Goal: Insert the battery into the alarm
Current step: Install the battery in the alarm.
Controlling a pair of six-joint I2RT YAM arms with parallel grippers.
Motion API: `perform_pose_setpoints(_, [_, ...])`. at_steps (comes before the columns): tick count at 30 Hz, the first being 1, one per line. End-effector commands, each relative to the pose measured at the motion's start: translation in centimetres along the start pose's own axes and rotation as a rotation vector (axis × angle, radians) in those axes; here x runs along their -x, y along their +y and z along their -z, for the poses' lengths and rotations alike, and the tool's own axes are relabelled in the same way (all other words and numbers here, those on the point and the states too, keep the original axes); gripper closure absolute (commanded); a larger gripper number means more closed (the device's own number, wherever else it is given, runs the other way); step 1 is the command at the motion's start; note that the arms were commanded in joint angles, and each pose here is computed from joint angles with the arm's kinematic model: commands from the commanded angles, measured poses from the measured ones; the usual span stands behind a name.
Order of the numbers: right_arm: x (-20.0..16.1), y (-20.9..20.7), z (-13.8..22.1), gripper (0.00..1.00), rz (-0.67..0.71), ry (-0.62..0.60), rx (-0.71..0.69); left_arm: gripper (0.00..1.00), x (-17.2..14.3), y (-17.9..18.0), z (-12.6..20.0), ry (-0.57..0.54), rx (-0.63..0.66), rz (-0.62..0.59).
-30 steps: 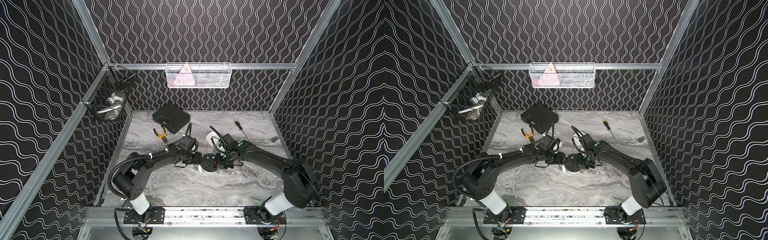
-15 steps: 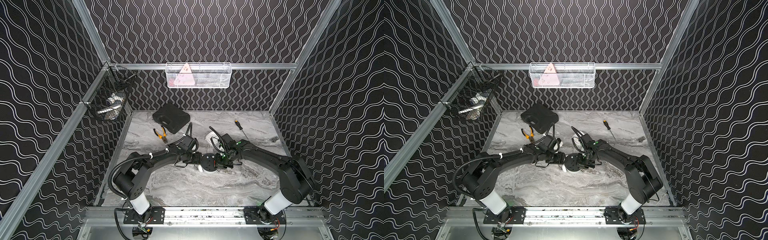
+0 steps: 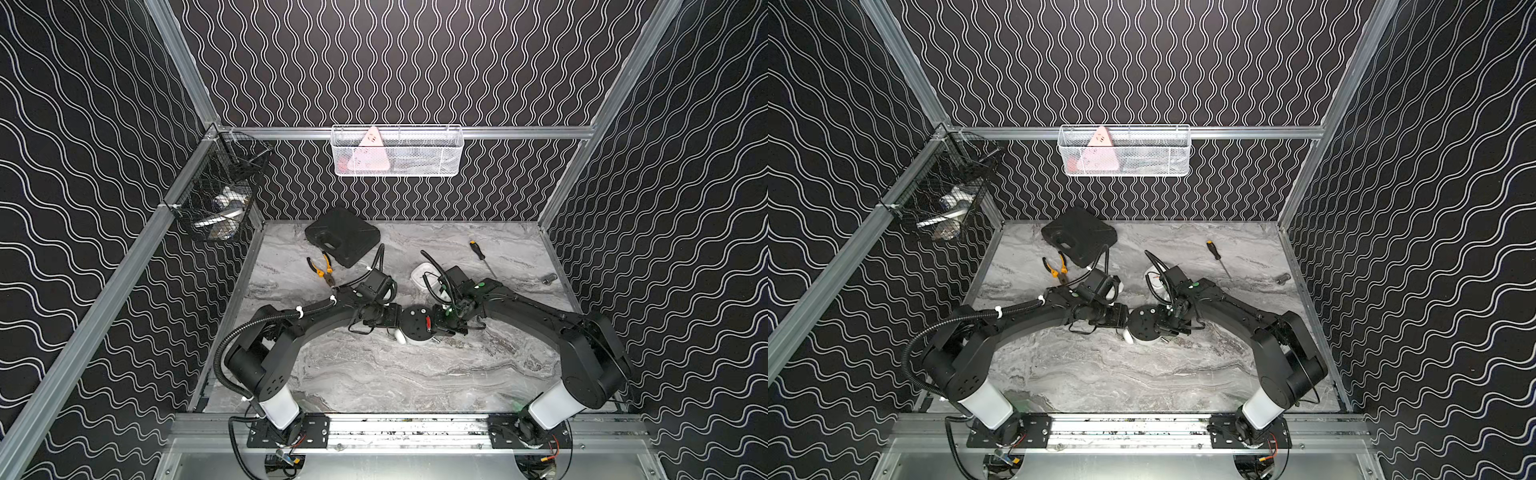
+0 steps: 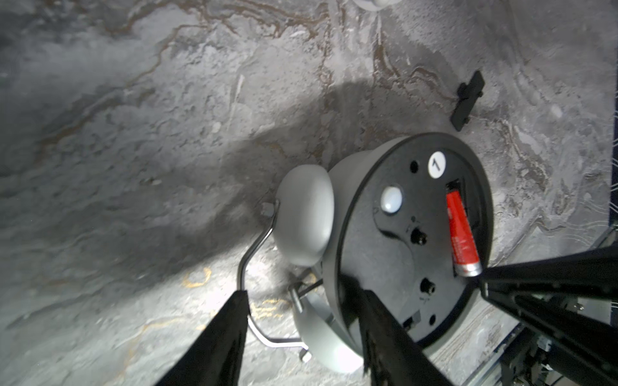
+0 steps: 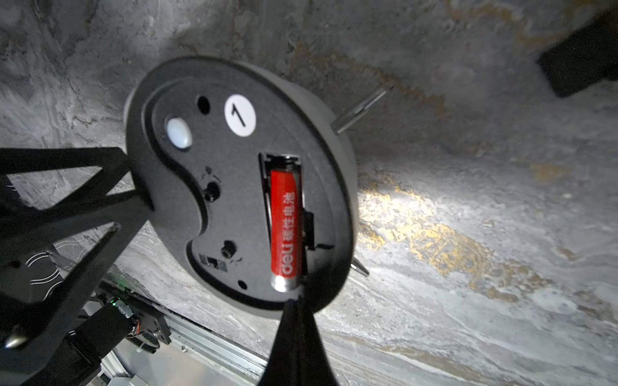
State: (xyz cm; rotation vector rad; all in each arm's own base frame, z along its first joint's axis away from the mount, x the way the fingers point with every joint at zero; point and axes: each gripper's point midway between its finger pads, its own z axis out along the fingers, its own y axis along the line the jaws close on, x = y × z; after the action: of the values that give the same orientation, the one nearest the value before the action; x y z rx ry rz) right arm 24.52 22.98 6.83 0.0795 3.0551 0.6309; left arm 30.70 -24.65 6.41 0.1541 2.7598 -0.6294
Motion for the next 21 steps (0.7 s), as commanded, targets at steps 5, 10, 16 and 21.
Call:
perform_pose_setpoints(5, [-0.1,-0.2,-0.4,0.98,0.006,-0.011,0.008,0.31,0.5,-1.4,1.9,-0.046,-0.079,0.080])
perform_pose_setpoints(10, [0.0,-0.2,-0.2,0.98,0.008,-0.020,0.010,0.32,1.0,-2.9,1.3,-0.050,-0.169,0.134])
perform_pose_setpoints(16, [0.0,-0.3,-0.4,0.98,0.006,-0.019,0.013,0.35,-0.4,-1.3,-1.1,0.013,-0.118,0.161])
perform_pose_setpoints(21, [0.1,-0.4,-0.4,0.98,0.003,-0.020,0.009,0.36,-1.7,-0.3,-2.6,0.059,-0.090,0.157])
